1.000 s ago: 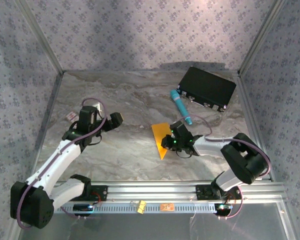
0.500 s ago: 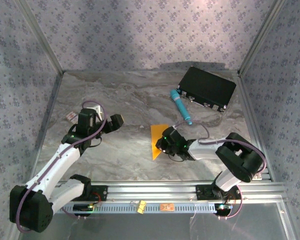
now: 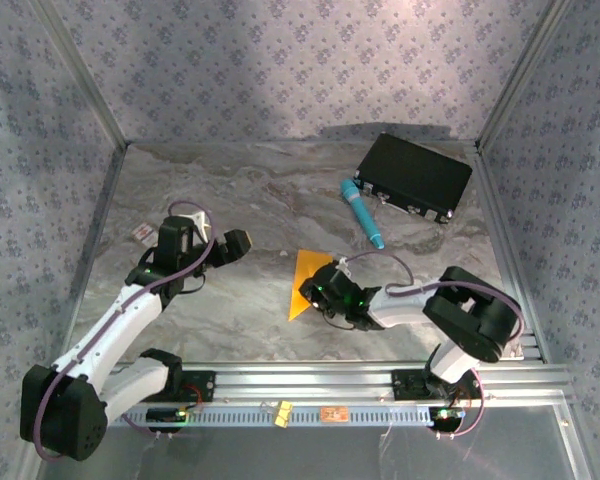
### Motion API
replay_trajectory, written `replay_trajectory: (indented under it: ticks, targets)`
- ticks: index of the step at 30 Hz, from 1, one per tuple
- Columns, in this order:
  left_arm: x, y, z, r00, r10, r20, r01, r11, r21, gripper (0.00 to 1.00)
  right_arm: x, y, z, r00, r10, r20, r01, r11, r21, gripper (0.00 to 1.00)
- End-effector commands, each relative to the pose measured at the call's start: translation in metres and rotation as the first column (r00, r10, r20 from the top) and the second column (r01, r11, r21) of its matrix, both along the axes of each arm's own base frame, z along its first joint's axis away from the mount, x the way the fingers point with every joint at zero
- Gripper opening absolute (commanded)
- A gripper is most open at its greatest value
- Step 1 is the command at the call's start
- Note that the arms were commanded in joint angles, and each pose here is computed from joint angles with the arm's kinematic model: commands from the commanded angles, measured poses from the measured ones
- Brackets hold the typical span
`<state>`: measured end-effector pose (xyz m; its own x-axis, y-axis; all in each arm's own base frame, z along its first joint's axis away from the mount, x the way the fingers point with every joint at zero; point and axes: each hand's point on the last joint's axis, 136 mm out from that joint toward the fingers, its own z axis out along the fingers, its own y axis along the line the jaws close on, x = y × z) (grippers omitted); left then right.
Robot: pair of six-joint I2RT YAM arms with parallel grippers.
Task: Fold a paper plane with a square sheet of paper (pick it up from the middle)
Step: Fold the wing for the fifth time at the center of the table.
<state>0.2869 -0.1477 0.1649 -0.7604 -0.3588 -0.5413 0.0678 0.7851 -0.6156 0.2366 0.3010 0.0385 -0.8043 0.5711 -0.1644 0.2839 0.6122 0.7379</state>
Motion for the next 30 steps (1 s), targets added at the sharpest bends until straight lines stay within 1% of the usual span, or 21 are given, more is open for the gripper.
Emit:
replay_trajectory:
  ticks: [1,5,8,11,14,18,24,27,30]
  targets:
    - [0.003,-0.008,0.004,1.000,-0.031,0.002,0.031,0.999,-0.038,1.00,0.007,-0.016,0.017,0.997,0.004,0.073,0.002,0.996,-0.090,0.21]
    - [0.004,-0.017,0.005,0.998,-0.067,-0.002,0.067,0.995,-0.074,1.00,0.008,-0.039,0.026,0.994,0.001,0.112,0.016,0.989,-0.145,0.23]
    - [0.004,-0.025,0.007,0.994,-0.106,0.000,0.105,0.989,-0.100,1.00,0.009,-0.060,0.028,0.994,-0.031,0.108,0.050,0.983,-0.177,0.24]
    - [0.004,-0.032,0.004,0.991,-0.136,-0.015,0.133,0.983,-0.126,0.99,0.008,-0.076,0.028,0.993,-0.042,0.113,0.062,0.982,-0.178,0.25]
    - [0.004,-0.043,0.000,0.985,-0.170,-0.036,0.162,0.974,-0.158,0.96,0.007,-0.084,0.029,0.993,-0.031,0.111,0.050,0.984,-0.172,0.26]
    - [0.000,-0.066,-0.005,0.968,-0.243,-0.061,0.229,0.957,-0.180,0.87,0.006,-0.092,0.027,0.995,-0.015,0.095,0.032,0.983,-0.178,0.26]
    - [-0.007,-0.110,-0.021,0.922,-0.367,-0.122,0.343,0.921,-0.183,0.64,0.005,-0.095,0.025,0.996,0.000,0.094,0.016,0.985,-0.173,0.26]
    - [-0.007,-0.127,-0.030,0.902,-0.400,-0.161,0.372,0.911,-0.179,0.52,0.004,-0.094,0.025,0.995,0.009,0.095,0.008,0.984,-0.175,0.26]
    - [-0.006,-0.143,-0.039,0.881,-0.431,-0.197,0.399,0.899,-0.182,0.44,0.005,-0.092,0.026,0.994,0.024,0.106,-0.005,0.984,-0.176,0.26]
